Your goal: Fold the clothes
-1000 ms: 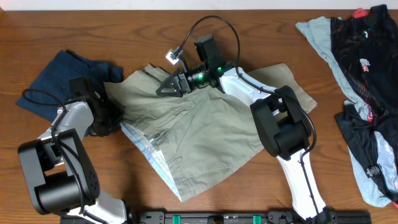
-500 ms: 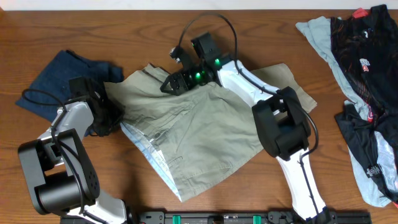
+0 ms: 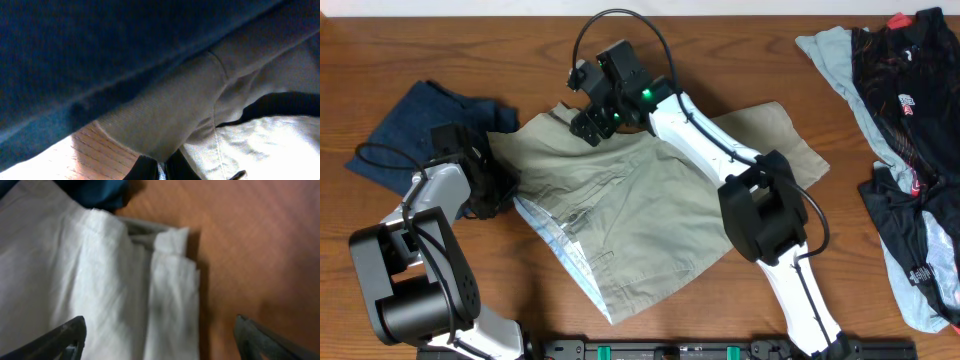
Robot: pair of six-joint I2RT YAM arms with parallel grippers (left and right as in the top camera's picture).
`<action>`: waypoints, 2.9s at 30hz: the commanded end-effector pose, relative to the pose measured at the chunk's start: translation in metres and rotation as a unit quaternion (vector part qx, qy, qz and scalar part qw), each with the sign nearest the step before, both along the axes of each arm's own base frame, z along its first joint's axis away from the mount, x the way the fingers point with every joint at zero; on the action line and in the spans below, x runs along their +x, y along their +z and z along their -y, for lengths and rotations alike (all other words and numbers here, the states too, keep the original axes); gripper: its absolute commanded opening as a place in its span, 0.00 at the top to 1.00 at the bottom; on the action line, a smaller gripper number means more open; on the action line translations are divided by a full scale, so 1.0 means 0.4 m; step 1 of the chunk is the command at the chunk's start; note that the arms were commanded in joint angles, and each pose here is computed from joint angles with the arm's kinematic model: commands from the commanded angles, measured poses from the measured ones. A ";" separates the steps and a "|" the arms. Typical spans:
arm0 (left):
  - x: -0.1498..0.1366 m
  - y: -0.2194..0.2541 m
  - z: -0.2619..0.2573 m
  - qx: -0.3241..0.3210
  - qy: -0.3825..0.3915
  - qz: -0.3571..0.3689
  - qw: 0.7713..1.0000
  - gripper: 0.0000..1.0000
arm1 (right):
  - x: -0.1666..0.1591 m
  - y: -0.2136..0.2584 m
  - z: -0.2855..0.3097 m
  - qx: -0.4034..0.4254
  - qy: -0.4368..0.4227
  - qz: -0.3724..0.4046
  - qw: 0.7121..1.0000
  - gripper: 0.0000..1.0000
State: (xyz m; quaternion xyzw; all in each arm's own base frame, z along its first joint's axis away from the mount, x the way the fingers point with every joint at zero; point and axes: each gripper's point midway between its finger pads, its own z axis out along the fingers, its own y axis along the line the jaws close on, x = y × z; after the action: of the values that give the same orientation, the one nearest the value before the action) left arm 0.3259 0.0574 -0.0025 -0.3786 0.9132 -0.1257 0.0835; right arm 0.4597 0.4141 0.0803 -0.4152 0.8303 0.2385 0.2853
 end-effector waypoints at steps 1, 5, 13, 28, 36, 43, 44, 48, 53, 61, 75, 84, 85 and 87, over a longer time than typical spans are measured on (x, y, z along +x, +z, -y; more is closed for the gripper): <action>-0.001 -0.009 -0.015 0.008 0.003 -0.009 1.000 0.92 | 0.008 -0.056 -0.025 -0.024 -0.002 0.023 0.999 0.14; -0.001 -0.009 -0.015 0.008 0.003 -0.009 1.000 0.92 | 0.013 -0.086 -0.042 -0.020 0.001 0.028 0.999 0.26; -0.001 -0.009 -0.015 0.008 0.003 -0.009 1.000 0.92 | 0.001 -0.144 -0.054 -0.024 0.004 0.014 1.000 0.35; -0.001 -0.009 -0.015 0.008 0.003 -0.009 1.000 0.92 | 0.107 -0.090 0.051 -0.030 -0.122 0.015 0.992 0.99; -0.001 -0.009 -0.015 0.008 0.003 -0.009 1.000 0.92 | 0.284 0.066 0.362 -0.062 -0.282 0.071 0.955 0.99; 0.040 0.006 0.002 -0.014 -0.004 0.030 0.999 0.92 | 0.330 0.062 0.648 -0.112 -0.398 0.041 0.910 0.99; 0.053 0.011 0.008 -0.022 -0.007 0.043 0.999 0.92 | 0.330 0.057 0.677 -0.117 -0.406 0.035 0.906 0.99; 0.113 0.040 0.016 -0.036 -0.018 0.099 0.994 0.93 | 0.332 0.045 0.787 -0.143 -0.442 0.025 0.885 0.99; 0.181 0.079 0.022 -0.039 -0.033 0.164 0.985 0.93 | 0.318 0.029 0.911 -0.164 -0.500 0.001 0.851 0.99; 0.311 0.191 0.051 -0.012 -0.070 0.263 0.962 0.93 | 0.252 0.030 1.096 -0.183 -0.591 -0.050 0.784 0.99; 0.273 0.204 0.090 -0.052 -0.078 0.201 0.975 0.46 | 0.078 0.101 1.200 -0.123 -0.606 -0.199 0.760 0.01; 0.127 0.137 0.123 -0.092 -0.065 0.066 0.991 0.19 | -0.087 0.087 1.185 -0.101 -0.598 -0.356 0.711 0.01; 0.121 0.135 0.125 -0.094 -0.065 0.061 0.992 0.18 | -0.097 0.086 1.188 -0.103 -0.600 -0.363 0.705 0.01; 0.107 0.132 0.128 -0.098 -0.063 0.048 0.992 0.16 | -0.112 0.086 1.195 -0.104 -0.607 -0.375 0.693 0.01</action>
State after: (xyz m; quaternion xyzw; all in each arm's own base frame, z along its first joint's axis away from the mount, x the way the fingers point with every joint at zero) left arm 0.3710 0.0078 0.0515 -0.3201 0.9134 -0.2342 0.0920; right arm 0.4172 -0.0640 0.1078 0.2459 0.9683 0.0432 -0.0110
